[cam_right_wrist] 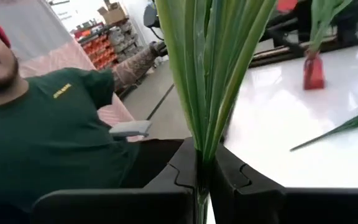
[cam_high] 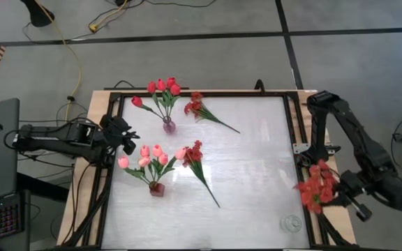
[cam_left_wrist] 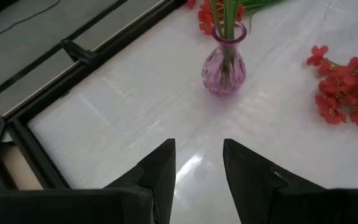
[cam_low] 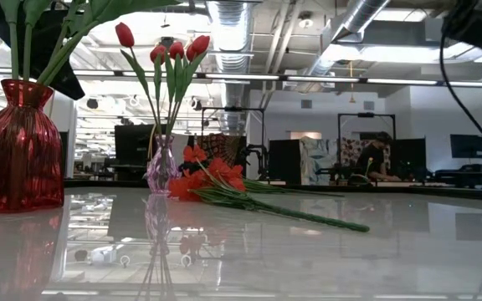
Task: Sort flowers into vase by color
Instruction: Put the red flowers into the transparent vase
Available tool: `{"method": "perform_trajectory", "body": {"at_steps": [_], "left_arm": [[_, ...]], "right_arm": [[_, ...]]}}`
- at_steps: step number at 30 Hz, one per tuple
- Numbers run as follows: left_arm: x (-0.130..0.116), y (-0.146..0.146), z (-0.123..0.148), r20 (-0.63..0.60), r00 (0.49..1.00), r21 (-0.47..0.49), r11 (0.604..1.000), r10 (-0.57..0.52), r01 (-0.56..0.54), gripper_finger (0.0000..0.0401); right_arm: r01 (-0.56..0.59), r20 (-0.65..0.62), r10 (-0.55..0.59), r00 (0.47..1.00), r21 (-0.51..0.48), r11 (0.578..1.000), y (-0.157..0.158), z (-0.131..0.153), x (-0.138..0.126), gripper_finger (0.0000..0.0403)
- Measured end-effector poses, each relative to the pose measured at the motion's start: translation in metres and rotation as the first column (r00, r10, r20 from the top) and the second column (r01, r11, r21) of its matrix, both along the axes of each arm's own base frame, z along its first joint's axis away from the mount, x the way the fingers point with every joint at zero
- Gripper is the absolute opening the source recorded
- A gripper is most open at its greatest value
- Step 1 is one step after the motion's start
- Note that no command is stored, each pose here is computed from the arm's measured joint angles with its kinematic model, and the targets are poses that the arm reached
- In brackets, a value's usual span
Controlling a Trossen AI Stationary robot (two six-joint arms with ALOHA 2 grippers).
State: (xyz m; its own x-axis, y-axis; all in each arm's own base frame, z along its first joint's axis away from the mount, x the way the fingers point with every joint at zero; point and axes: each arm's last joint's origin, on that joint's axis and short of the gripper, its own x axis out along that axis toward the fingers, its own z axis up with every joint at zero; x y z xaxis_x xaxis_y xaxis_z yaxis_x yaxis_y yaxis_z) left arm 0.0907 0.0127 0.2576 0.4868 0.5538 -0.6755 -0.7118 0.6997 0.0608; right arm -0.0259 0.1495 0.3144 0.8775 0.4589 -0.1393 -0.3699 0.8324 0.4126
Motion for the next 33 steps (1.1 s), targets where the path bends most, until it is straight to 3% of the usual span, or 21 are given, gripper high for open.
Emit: {"method": "perform_trajectory", "body": {"at_steps": [11, 16, 24, 33], "left_arm": [[0.0, 0.0, 0.0, -0.001, 1.0, 0.004, 1.0, 0.003, -0.003, 0.0123], [0.0, 0.0, 0.0, -0.002, 1.0, 0.005, 1.0, 0.002, -0.002, 0.0123], [0.0, 0.0, 0.0, -0.002, 1.0, 0.005, 1.0, 0.002, -0.002, 0.0123], [0.0, 0.0, 0.0, 0.002, 1.0, 0.001, 1.0, 0.008, -0.008, 0.0123]], "right_arm": [[0.074, 0.247, -0.026, 0.969, -0.188, 0.979, -0.038, 0.001, 0.009, 0.0043], [0.071, 0.224, -0.039, 0.974, -0.139, 0.988, -0.04, -0.007, 0.01, 0.0043], [0.13, 0.21, -0.105, 0.972, -0.111, 0.985, -0.019, -0.051, 0.01, 0.0043], [0.284, 0.238, -0.242, 0.941, -0.16, 0.946, 0.021, -0.063, 0.022, 0.0043]]}}
